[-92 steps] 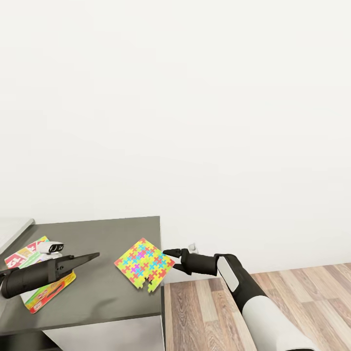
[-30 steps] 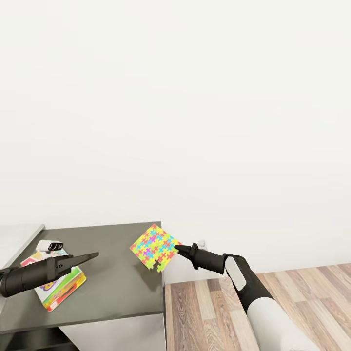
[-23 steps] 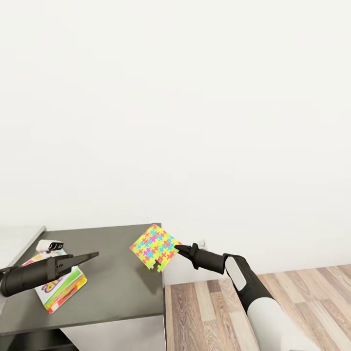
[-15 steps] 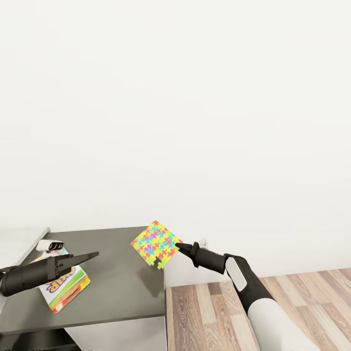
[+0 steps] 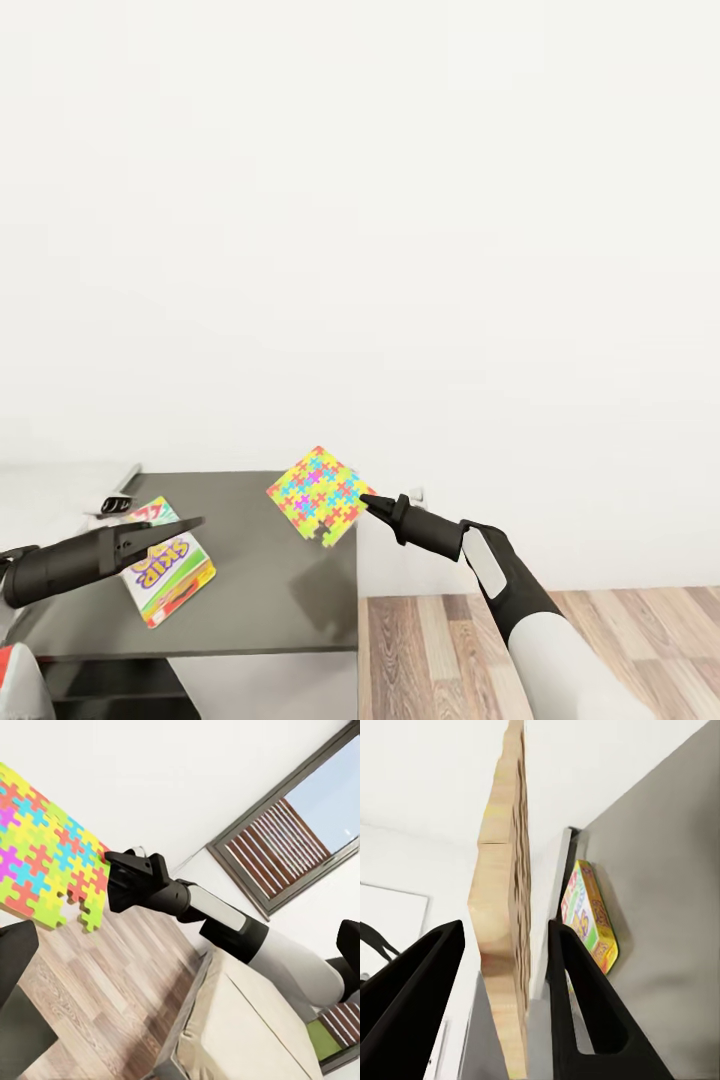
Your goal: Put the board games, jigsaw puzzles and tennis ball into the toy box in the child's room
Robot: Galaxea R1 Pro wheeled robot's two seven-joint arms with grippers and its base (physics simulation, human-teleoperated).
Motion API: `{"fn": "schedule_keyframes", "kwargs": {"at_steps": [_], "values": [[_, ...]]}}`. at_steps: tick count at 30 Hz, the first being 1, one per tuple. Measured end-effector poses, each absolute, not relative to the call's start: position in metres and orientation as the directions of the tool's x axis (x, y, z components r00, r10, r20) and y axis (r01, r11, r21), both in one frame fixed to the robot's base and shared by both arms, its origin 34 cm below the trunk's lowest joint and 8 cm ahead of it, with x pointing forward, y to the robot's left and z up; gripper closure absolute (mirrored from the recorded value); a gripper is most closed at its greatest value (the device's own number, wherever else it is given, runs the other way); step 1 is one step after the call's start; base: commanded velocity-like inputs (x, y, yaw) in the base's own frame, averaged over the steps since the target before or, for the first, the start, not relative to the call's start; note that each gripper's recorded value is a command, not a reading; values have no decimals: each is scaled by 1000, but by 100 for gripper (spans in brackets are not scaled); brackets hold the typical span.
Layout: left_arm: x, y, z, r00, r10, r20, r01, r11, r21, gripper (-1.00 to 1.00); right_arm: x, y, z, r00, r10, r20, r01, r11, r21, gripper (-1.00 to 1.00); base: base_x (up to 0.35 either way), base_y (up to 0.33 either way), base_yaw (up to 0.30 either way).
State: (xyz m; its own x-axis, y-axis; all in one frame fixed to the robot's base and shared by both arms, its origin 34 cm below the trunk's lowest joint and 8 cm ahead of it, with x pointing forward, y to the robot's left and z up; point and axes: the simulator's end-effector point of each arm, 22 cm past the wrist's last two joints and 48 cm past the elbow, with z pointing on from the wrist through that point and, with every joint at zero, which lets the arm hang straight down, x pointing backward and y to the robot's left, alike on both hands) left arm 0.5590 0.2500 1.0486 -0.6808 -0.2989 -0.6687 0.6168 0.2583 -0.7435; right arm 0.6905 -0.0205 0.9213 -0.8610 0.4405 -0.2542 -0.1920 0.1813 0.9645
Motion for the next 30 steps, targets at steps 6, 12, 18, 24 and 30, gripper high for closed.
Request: {"fn": "schedule_keyframes", "kwargs": {"at_steps": [6,12,18,24,30], "values": [[553,236,1055,-697,-262,-668,623,240,-744,-100,690,-23,933,-858,442,-263,-200,186,962,100,0,0,163],[551,232,1062,-701,-249,-668,625,237,-744,-100,691,-30,940,-855,444,-269,-199,198,960,100,0,0,34],[550,232,1069,-702,-249,-668,624,236,-744,-100,695,-51,938,-845,453,-285,-189,245,951,100,0,0,2],[549,232,1077,-701,-249,-668,625,236,-744,-100,695,-57,946,-842,456,-289,-192,247,950,100,0,0,0],[548,232,1085,-700,-249,-669,626,236,-743,-100,695,-58,954,-837,461,-295,-197,250,948,100,0,0,17]]}}
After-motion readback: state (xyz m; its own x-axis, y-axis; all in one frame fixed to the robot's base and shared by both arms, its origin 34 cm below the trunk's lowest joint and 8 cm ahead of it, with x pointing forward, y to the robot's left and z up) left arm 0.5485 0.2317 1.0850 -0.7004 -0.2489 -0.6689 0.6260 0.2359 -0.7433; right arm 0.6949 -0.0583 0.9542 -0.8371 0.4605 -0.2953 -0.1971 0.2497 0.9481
